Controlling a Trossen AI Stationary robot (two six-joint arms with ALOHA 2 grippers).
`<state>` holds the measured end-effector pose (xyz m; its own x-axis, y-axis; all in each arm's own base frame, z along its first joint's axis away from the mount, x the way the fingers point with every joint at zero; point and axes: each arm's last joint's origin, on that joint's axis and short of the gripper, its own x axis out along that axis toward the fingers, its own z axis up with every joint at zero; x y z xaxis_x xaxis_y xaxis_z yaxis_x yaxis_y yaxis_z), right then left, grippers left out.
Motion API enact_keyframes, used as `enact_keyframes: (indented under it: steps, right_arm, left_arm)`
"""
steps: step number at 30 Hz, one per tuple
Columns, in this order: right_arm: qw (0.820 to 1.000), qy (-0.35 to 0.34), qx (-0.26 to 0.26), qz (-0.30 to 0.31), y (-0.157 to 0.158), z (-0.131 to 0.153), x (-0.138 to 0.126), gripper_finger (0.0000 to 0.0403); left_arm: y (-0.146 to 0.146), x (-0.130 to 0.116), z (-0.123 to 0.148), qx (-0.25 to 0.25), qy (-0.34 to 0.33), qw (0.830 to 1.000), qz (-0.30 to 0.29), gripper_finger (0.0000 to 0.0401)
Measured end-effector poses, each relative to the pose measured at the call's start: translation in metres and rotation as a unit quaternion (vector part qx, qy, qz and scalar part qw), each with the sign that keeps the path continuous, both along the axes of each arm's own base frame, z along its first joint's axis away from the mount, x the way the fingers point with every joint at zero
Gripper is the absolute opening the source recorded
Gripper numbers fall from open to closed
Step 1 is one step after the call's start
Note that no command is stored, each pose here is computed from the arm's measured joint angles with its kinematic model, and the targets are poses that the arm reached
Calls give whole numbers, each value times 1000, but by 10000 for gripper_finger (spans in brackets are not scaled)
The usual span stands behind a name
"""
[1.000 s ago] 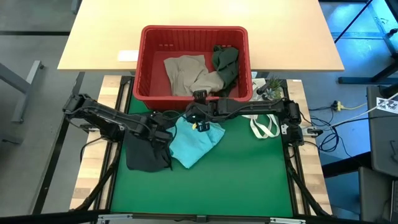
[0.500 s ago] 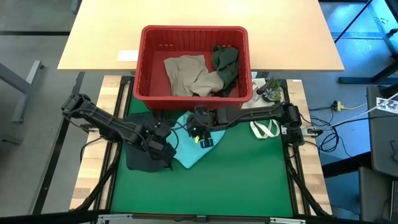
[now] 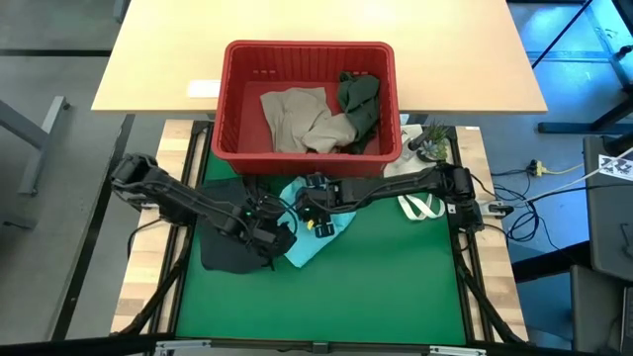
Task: Fold Laundry from Bin
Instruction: Fold the blue shorts from the red laundry bin
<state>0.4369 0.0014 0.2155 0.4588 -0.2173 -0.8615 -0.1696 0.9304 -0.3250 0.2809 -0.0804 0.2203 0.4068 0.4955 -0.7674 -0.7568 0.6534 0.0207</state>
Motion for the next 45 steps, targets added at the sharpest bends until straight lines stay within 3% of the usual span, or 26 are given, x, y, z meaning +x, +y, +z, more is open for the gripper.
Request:
enact_keyframes:
  steps: [14,22,27,36,45]
  right_arm:
    - [1000,-11,-5,-5,-1,-53,-13,189]
    - [1000,-8,-12,-8,-2,-58,-15,189]
    - [998,-23,-45,-25,-3,-39,-20,189]
    - [997,-64,-41,-31,-3,5,-35,189]
    - [997,-39,-19,-58,-3,6,-43,189]
  left_arm:
    - [20,22,-53,35,109,993,18,115]
    - [19,24,-64,35,129,991,17,86]
    - [20,20,-49,24,121,992,3,71]
    - [23,9,-6,18,38,999,-3,42]
    - [29,28,-2,29,-44,999,2,21]
